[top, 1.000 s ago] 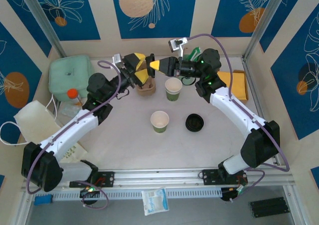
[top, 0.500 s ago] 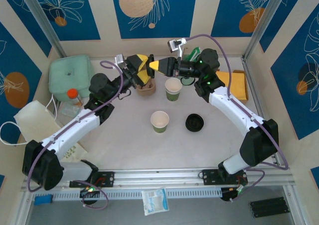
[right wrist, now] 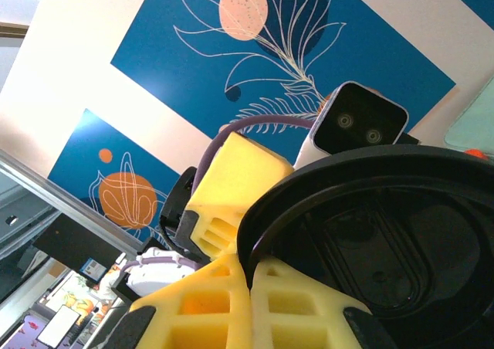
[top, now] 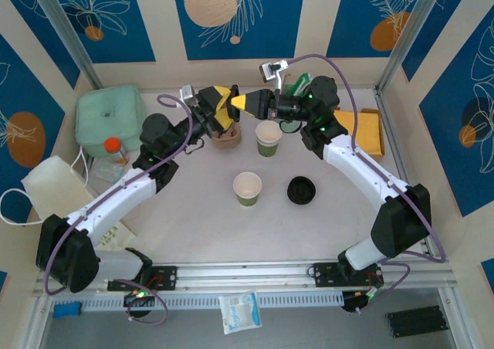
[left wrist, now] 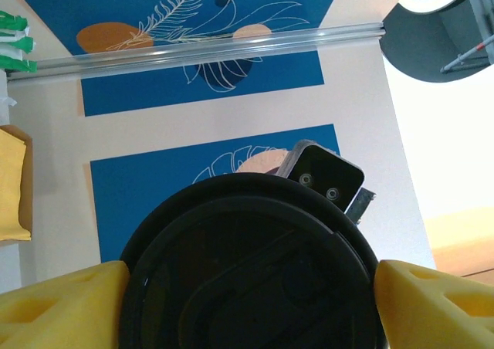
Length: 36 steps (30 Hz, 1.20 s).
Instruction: Pack the takeout coffee
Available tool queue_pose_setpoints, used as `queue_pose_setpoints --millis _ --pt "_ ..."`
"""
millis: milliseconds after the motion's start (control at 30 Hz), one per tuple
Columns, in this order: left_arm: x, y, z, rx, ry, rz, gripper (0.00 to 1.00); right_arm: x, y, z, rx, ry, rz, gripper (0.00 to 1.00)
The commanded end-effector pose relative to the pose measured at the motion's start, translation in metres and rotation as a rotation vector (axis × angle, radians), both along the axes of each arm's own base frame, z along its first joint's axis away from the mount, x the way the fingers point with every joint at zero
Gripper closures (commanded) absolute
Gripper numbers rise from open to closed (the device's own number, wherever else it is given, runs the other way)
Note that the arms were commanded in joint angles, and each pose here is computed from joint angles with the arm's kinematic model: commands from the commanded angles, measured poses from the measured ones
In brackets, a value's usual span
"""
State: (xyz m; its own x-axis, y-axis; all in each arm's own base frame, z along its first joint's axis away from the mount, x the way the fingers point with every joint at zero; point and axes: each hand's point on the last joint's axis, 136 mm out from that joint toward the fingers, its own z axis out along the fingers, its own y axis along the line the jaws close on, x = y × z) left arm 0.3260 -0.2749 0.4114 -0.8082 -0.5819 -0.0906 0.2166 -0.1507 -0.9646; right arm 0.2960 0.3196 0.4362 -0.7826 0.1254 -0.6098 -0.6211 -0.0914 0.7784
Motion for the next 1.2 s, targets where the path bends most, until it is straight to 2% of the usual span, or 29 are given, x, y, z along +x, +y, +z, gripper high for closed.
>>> queue_pose_setpoints --millis 0,367,533,700,800,933,1067,1167 --pt "-0.008 0.000 0.017 -0.046 -0.063 -0.004 0.22 0.002 0.001 -0.007 -0.006 0.020 0.001 1.00" --pt "-0.008 0.001 0.019 -0.046 -0.080 0.005 0.30 0.004 0.000 -0.009 -0.011 0.032 -0.004 1.00" --pt "-0.008 0.000 0.018 -0.039 -0.086 0.007 0.32 0.005 -0.002 -0.011 -0.013 0.039 -0.010 0.95" --pt "-0.008 0.000 0.017 -0.026 -0.097 0.012 0.32 0.006 -0.005 -0.010 -0.014 0.040 -0.018 0.80" --pt "-0.009 0.001 0.014 -0.017 -0.098 0.019 0.32 0.005 -0.012 -0.007 -0.018 0.035 -0.036 0.62" --pt "-0.011 0.002 0.007 0.011 -0.103 0.029 0.32 0.004 -0.029 -0.009 -0.042 0.040 -0.093 0.44" --pt "-0.014 0.005 -0.001 0.084 -0.121 0.049 0.32 -0.001 -0.048 -0.023 -0.095 0.074 -0.165 0.37" --pt "-0.018 0.007 -0.009 0.192 -0.146 0.072 0.32 -0.007 -0.058 -0.045 -0.184 0.103 -0.223 0.35"
